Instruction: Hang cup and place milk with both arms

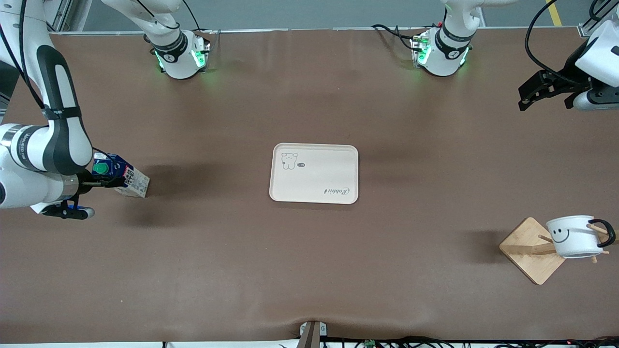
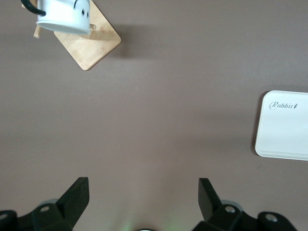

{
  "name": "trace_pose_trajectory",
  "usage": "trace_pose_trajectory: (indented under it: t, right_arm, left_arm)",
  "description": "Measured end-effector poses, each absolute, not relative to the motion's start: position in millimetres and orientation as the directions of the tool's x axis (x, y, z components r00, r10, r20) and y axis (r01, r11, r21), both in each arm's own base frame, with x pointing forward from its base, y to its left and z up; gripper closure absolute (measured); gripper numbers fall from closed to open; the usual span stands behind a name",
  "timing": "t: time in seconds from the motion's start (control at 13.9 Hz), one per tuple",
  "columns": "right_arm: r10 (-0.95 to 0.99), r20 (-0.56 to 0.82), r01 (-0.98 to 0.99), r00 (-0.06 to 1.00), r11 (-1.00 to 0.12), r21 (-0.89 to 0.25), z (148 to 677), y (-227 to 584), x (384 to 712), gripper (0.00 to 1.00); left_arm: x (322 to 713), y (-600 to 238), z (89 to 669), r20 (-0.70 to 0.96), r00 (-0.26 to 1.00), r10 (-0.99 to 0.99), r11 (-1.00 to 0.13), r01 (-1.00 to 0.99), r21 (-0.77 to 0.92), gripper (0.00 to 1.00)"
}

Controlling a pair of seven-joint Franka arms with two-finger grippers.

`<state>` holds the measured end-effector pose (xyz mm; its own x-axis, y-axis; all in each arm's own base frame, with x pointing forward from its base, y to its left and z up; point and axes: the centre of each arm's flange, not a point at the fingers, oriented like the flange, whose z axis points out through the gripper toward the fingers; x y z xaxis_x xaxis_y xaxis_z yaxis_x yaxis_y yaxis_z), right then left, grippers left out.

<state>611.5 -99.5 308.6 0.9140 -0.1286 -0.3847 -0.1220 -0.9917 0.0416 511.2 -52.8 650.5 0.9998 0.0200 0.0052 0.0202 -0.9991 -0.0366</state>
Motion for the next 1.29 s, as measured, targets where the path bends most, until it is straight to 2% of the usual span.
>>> trace_pose_trajectory:
  t: [0.22, 0.43, 0.65, 0.93, 1.15, 1.29]
  right_arm:
    - [-0.13, -0.366, -0.123, 0.922, -0.992, 0.042, 324, -100, 619, 0.0]
    - [-0.129, -0.31, -0.122, 0.942, -0.992, 0.042, 373, -100, 638, 0.0]
    - [-0.131, -0.147, -0.132, 0.98, -0.991, 0.005, 451, -96, 666, 0.0]
    - [-0.112, 0.054, -0.112, 0.992, -0.994, -0.008, 539, -83, 684, 0.0]
    - [-0.072, 0.12, -0.071, 0.99, -0.997, -0.012, 580, -55, 685, 0.0]
    - [-0.024, 0.082, -0.023, 0.996, -1.0, -0.013, 614, -22, 661, 0.0]
  left_arm:
    - [511, -53, 650, 0.005, 1.0, 0.02, -0.999, 0.02, -0.038, 0.0]
    - [512, -52, 649, 0.004, 1.0, 0.02, -0.999, 0.021, -0.038, 0.0]
    - [512, -51, 647, 0.0, 1.0, 0.023, -0.999, 0.023, -0.039, 0.0]
    - [513, -45, 646, -0.001, 0.999, 0.033, -0.999, 0.033, -0.039, 0.0]
    - [513, -45, 646, 0.0, 0.999, 0.035, -0.999, 0.035, -0.039, 0.0]
    - [513, -44, 646, 0.0, 0.999, 0.035, -0.999, 0.035, -0.039, 0.0]
